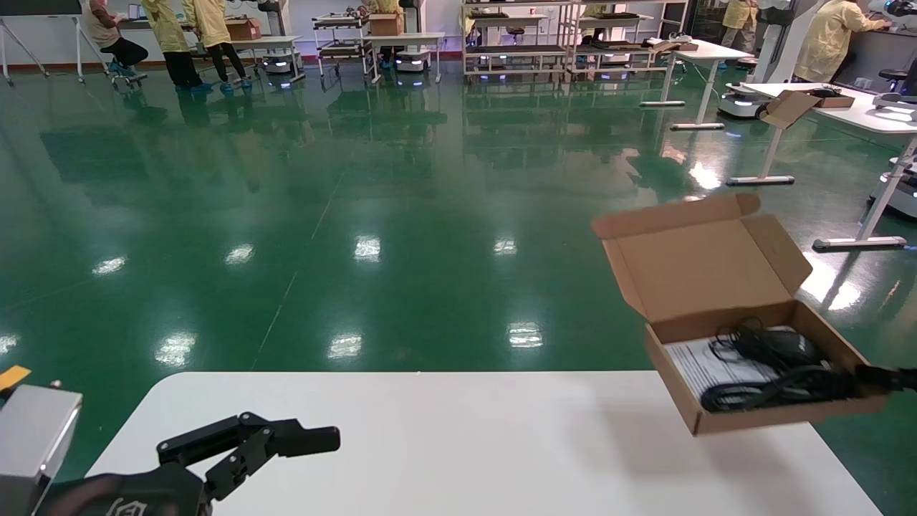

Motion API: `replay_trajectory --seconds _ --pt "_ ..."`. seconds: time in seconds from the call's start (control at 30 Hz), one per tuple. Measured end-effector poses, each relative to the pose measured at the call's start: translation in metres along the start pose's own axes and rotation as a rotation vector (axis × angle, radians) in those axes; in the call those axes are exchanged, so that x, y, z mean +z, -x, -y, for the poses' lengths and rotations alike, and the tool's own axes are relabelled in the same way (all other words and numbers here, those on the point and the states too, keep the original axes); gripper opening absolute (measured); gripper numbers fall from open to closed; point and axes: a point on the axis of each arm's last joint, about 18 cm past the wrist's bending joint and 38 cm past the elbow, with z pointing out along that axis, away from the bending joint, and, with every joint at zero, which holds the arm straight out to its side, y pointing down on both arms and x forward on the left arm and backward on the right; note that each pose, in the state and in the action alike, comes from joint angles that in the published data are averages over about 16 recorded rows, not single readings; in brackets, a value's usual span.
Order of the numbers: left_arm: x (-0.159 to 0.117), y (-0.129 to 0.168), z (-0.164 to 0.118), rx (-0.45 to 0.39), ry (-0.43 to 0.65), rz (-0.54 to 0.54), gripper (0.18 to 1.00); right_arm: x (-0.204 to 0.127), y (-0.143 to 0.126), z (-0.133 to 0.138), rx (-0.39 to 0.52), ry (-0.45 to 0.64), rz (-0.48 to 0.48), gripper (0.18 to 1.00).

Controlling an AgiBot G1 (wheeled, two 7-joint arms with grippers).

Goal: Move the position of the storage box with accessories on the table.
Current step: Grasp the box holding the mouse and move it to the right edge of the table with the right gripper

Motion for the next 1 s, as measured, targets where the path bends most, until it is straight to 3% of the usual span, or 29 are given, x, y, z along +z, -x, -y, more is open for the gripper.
replay_trajectory --seconds 0.37,1.0 --pt "0.000 0.000 0.000 0.000 0.000 0.000 1.000 0.003 -0.018 -0.035 -0.006 0.044 -0.026 0.204" --pt "0.000 0.000 0.000 0.000 0.000 0.000 1.000 0.018 -0.022 -0.086 0.006 0.111 -0.021 0.204"
